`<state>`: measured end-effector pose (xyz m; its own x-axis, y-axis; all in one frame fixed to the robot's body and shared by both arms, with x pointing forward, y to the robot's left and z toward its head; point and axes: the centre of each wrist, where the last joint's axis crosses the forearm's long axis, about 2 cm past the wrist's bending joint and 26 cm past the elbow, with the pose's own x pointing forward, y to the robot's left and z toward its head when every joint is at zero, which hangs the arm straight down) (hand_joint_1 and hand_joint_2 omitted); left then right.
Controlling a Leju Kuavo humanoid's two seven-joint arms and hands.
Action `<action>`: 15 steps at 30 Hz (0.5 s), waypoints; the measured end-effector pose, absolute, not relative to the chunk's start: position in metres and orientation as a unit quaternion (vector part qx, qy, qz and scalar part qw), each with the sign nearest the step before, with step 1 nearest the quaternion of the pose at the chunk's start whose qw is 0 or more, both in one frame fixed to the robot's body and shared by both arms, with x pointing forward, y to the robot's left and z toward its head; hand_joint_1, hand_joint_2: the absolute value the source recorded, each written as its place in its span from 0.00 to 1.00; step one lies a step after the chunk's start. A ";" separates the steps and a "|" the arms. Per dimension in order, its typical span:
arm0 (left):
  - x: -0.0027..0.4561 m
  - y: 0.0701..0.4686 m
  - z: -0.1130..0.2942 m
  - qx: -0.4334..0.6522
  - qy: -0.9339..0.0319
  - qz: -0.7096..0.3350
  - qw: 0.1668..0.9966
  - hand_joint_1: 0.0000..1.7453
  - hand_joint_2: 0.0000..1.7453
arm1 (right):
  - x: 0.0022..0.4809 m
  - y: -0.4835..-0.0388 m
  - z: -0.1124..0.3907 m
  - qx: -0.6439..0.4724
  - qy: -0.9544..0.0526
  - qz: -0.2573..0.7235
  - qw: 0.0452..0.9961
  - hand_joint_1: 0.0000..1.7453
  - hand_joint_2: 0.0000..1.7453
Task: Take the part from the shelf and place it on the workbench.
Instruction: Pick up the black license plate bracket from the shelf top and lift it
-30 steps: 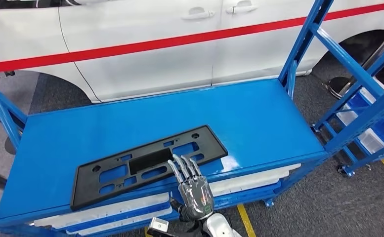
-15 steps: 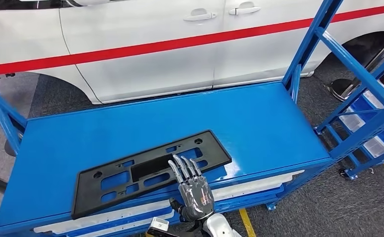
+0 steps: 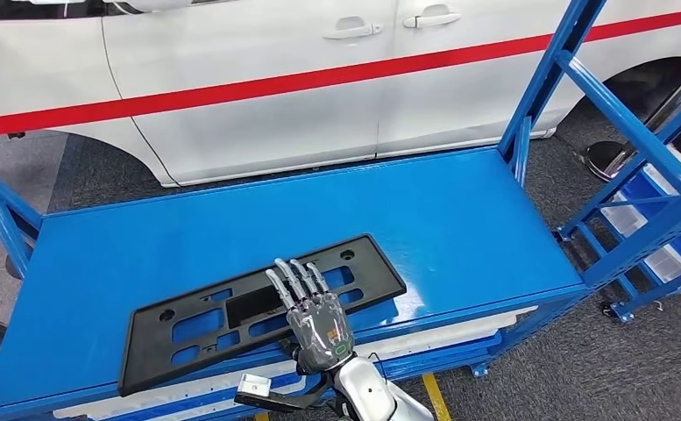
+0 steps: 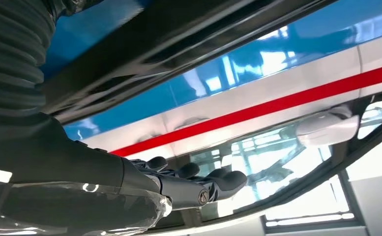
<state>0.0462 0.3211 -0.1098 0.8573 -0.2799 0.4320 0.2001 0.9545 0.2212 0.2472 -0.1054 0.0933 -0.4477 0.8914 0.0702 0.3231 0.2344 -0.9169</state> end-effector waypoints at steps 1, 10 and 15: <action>0.046 0.320 -0.110 0.083 -0.236 -0.127 0.960 0.00 0.00 | 0.249 -0.104 0.095 -0.422 -0.721 0.455 0.311 0.00 1.00; 0.046 0.313 -0.110 0.071 -0.233 -0.136 0.960 0.00 0.00 | 0.263 -0.096 0.100 -0.427 -0.701 0.480 0.310 0.19 1.00; 0.047 0.308 -0.110 0.066 -0.230 -0.143 0.960 0.00 0.00 | 0.276 -0.093 0.107 -0.437 -0.675 0.504 0.314 0.49 1.00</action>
<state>0.0471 0.3085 -0.1103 0.8537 -0.3041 0.4227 0.2435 0.9507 0.1921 0.2760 -0.0929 0.1069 -0.4208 0.9070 -0.0163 0.2735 0.1097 -0.9556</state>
